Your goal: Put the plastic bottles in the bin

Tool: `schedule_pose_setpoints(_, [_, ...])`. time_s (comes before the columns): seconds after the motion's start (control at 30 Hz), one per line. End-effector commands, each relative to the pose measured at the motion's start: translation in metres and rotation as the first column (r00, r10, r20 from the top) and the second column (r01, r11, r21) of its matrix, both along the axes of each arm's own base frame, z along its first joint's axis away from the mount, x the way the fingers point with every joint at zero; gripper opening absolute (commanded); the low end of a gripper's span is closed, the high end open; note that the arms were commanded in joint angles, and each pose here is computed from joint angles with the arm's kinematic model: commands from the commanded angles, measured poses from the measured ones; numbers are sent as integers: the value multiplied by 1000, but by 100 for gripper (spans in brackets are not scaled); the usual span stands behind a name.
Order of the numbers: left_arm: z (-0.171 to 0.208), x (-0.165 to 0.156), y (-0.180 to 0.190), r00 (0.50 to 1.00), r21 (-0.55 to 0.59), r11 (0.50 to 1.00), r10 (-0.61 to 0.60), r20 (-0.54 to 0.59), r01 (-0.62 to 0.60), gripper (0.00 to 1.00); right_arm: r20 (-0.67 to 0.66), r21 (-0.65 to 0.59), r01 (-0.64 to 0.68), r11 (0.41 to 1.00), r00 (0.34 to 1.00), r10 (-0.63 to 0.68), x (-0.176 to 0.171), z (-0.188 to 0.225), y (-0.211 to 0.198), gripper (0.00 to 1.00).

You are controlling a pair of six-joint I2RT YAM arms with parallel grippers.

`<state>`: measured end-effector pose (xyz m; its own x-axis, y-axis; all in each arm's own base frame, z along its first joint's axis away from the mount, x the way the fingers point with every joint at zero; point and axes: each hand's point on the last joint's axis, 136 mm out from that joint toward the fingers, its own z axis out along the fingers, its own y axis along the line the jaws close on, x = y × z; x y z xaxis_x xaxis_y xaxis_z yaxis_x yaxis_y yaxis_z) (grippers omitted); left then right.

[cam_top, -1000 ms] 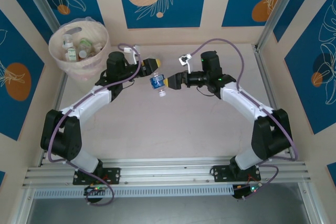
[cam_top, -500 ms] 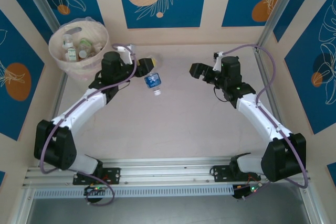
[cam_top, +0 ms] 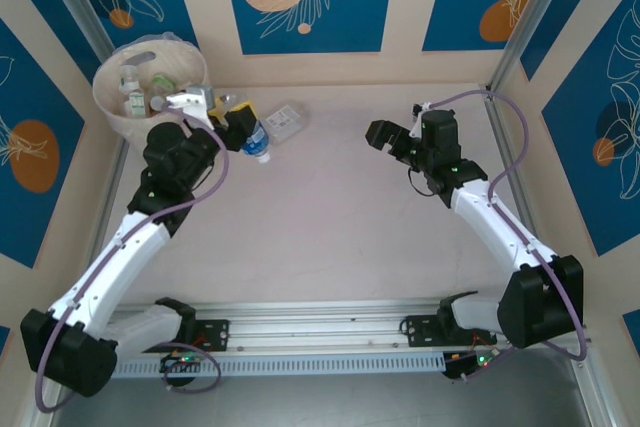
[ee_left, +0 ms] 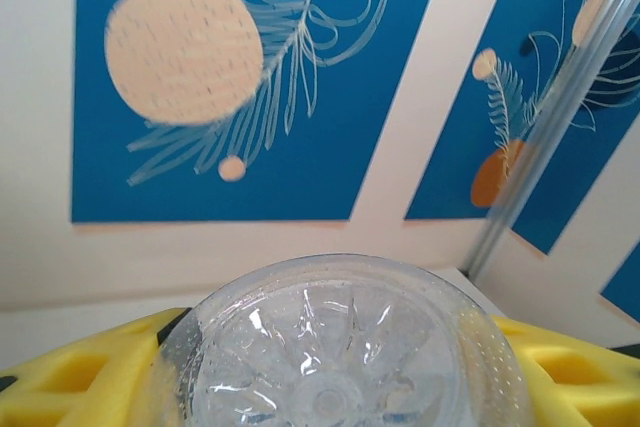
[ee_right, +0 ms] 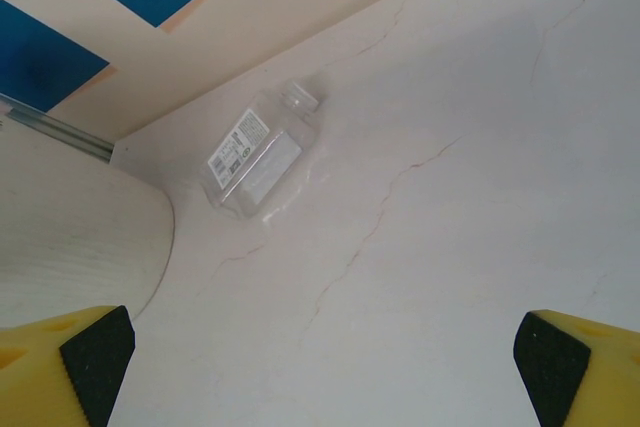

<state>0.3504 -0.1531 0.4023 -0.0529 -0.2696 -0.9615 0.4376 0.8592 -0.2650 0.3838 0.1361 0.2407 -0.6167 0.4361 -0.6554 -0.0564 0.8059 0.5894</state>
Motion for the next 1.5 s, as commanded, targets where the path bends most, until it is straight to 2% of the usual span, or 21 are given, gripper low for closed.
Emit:
schedule_pose_setpoints(0.0, [34, -10, 17, 986, 50, 995, 79, 145, -87, 0, 53, 25, -3, 1000, 999, 2, -5, 19, 0, 99])
schedule_pose_setpoints(0.13, [66, -26, 29, 964, 34, 992, 112, 240, -124, 0, 178, 61, -137, 989, 976, 125, -13, 41, 19, 100])
schedule_pose_setpoints(0.27, [98, -28, 45, 949, 75, 974, 189, 250, -214, 0, 224, 77, -163, 984, 964, 142, -18, 52, 24, 100])
schedule_pose_setpoints(0.33, [106, -21, 61, 927, 92, 943, 290, 238, -319, 0, 225, 79, -162, 984, 964, 140, -19, 54, 24, 100])
schedule_pose_setpoints(0.47, [126, -6, 97, 843, 103, 851, 480, 242, -514, 0, 233, 77, -157, 985, 963, 136, -21, 55, 23, 100])
schedule_pose_setpoints(0.6, [140, 10, 113, 812, 119, 817, 523, 259, -564, 0, 219, 80, -147, 986, 968, 126, -22, 51, 21, 100])
schedule_pose_setpoints(0.7, [140, 22, 134, 766, 132, 762, 596, 243, -634, 0, 191, 81, -125, 989, 976, 108, -22, 45, 18, 100])
schedule_pose_setpoints(0.9, [119, 42, 188, 739, 127, 728, 662, 128, -674, 0, 175, 69, -87, 994, 982, 74, -19, 38, 13, 100])
schedule_pose_setpoints(1.0, [110, 48, 204, 713, 161, 695, 692, 114, -701, 0, 174, 74, -90, 993, 982, 77, -18, 38, 14, 100])
schedule_pose_setpoints(1.17, [79, 66, 222, 706, 190, 690, 708, 27, -699, 0, 157, 76, -85, 993, 985, 73, -17, 33, 14, 100])
schedule_pose_setpoints(1.3, [49, 80, 236, 673, 216, 662, 739, -32, -718, 1, 152, 71, -81, 994, 986, 70, -18, 33, 12, 100])
schedule_pose_setpoints(1.37, [33, 83, 249, 633, 204, 640, 767, -110, -740, 1, 148, 67, -82, 994, 986, 71, -19, 32, 12, 100])
schedule_pose_setpoints(1.47, [3, 88, 257, 619, 143, 656, 750, -234, -741, 2, 149, 66, -72, 995, 987, 62, -19, 32, 11, 100])
